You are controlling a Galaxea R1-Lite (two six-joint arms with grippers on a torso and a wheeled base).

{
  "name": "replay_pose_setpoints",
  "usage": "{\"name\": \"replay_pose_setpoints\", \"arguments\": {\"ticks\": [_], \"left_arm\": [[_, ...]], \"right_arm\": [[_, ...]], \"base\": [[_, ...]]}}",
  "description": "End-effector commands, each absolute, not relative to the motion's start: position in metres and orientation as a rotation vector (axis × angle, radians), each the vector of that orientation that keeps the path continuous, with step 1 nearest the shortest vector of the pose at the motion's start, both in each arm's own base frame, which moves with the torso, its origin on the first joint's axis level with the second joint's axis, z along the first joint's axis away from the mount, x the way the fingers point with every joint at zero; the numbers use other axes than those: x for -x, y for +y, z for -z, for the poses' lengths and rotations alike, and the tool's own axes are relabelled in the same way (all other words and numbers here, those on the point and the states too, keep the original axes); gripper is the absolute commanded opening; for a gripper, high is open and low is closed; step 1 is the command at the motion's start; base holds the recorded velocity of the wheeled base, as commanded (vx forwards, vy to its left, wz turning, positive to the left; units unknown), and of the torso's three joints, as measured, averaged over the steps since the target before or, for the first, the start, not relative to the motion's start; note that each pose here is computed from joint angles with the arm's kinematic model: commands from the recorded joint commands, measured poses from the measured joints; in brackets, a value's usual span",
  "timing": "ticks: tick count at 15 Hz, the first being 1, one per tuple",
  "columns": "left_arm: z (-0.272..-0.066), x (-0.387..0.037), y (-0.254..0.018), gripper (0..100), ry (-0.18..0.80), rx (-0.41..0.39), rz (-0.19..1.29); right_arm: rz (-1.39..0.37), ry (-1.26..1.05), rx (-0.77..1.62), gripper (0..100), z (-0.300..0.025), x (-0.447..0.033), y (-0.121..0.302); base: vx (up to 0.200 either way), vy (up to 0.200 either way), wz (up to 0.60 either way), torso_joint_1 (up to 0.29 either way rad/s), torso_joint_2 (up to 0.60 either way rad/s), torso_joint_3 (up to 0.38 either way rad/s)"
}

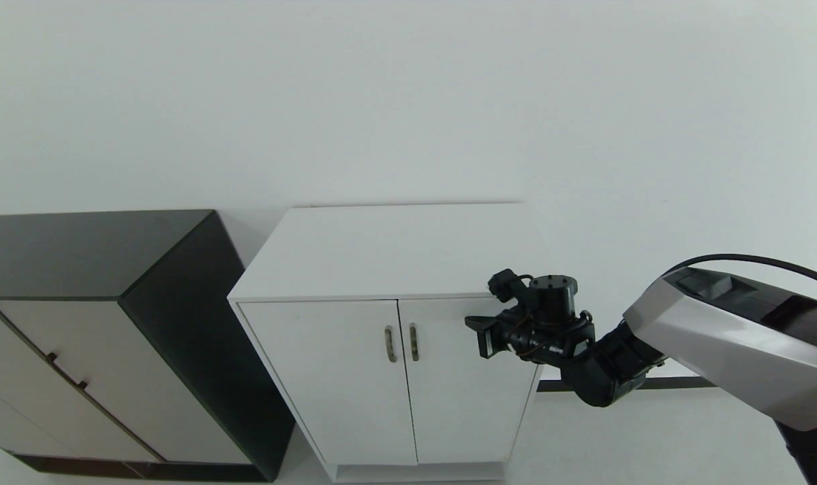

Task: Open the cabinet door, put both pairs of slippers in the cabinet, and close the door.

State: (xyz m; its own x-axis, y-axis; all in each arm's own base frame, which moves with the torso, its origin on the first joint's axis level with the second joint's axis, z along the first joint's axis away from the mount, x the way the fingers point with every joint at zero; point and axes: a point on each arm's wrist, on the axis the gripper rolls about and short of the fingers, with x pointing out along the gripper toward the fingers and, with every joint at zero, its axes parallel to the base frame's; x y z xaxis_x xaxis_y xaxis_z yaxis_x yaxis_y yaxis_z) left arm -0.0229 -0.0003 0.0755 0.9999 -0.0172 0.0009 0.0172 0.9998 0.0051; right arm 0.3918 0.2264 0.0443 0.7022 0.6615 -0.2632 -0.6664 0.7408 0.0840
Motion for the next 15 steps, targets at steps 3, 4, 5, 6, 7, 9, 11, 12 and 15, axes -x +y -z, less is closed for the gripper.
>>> {"name": "replay_pose_setpoints", "arguments": {"ticks": [3,4,5,6,7,9,11,12,15], "left_arm": [[-0.075,0.023,0.0,0,0.0,-0.002,0.017],[-0.075,0.023,0.0,0,0.0,-0.003,0.017],[-0.076,0.023,0.0,0,-0.002,-0.002,0.017],[-0.075,0.023,0.0,0,0.0,-0.003,0.017],[-0.075,0.023,0.0,0,0.0,-0.002,0.017],[-0.075,0.023,0.0,0,0.0,-0.003,0.017],[-0.075,0.023,0.0,0,0.0,-0.002,0.017],[-0.075,0.023,0.0,0,0.0,-0.002,0.018],[-0.075,0.023,0.0,0,0.0,-0.002,0.017]], "right_arm": [[-0.741,0.285,0.017,0,-0.043,-0.393,0.228],[-0.739,0.285,0.018,0,-0.043,-0.393,0.227],[-0.739,0.285,0.018,0,-0.043,-0.393,0.227],[-0.739,0.284,0.017,0,-0.043,-0.393,0.227],[-0.739,0.283,0.018,0,-0.043,-0.393,0.227],[-0.739,0.286,0.019,0,-0.041,-0.394,0.228],[-0.739,0.282,0.018,0,-0.039,-0.397,0.229],[-0.739,0.284,0.017,0,-0.038,-0.397,0.229],[-0.738,0.273,0.015,0,-0.052,-0.39,0.225]], "base": [[0.0,0.0,0.0,0.0,0.0,0.0],[0.0,0.0,0.0,0.0,0.0,0.0],[0.0,0.0,0.0,0.0,0.0,0.0],[0.0,0.0,0.0,0.0,0.0,0.0],[0.0,0.0,0.0,0.0,0.0,0.0],[0.0,0.0,0.0,0.0,0.0,0.0],[0.0,0.0,0.0,0.0,0.0,0.0],[0.0,0.0,0.0,0.0,0.0,0.0],[0.0,0.0,0.0,0.0,0.0,0.0]]}}
